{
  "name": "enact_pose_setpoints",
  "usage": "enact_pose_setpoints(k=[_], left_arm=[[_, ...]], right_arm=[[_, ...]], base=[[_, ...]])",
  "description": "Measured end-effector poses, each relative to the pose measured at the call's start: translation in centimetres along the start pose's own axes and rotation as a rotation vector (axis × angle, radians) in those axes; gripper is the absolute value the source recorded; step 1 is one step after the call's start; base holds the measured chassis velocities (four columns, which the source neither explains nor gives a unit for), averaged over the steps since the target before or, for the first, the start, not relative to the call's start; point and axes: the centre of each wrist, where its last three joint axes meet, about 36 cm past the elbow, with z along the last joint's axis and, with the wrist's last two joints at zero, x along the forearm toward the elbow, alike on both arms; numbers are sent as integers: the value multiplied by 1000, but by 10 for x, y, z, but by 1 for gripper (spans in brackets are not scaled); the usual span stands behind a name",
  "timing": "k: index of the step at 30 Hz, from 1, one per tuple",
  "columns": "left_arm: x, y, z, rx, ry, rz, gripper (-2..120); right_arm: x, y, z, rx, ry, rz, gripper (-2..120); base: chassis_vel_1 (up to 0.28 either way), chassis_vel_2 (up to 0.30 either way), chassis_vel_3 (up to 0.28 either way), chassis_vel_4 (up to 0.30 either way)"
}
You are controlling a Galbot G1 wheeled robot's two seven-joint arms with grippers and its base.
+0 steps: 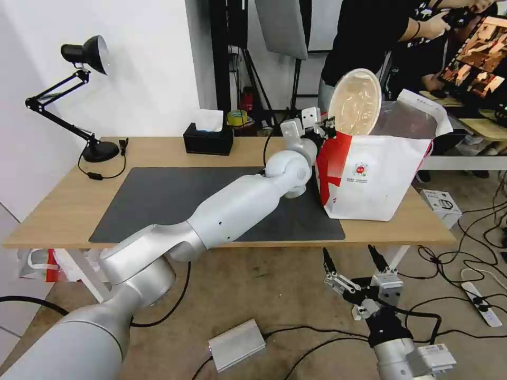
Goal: Pick up the trash from the table and place it into the takeout bag.
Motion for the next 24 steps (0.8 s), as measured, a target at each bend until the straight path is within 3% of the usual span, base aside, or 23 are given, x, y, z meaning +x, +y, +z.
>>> enact_pose_setpoints(k=[6,16,19,24], left_arm=[[-2,-5,-8,-20,-10,13,40],[-6,-17,-17,-39,-19,28,71],[-4,-18,-21,-52,-55,35,87],[1,-14,-30,-74,-100,26,99]], right_arm=[[0,0,0,0,0,0,100],[0,0,0,0,0,0,100],[0,0,0,0,0,0,100],[0,0,0,0,0,0,100]], base=[[0,0,0,0],[0,0,0,0],[0,0,0,0],[0,0,0,0]])
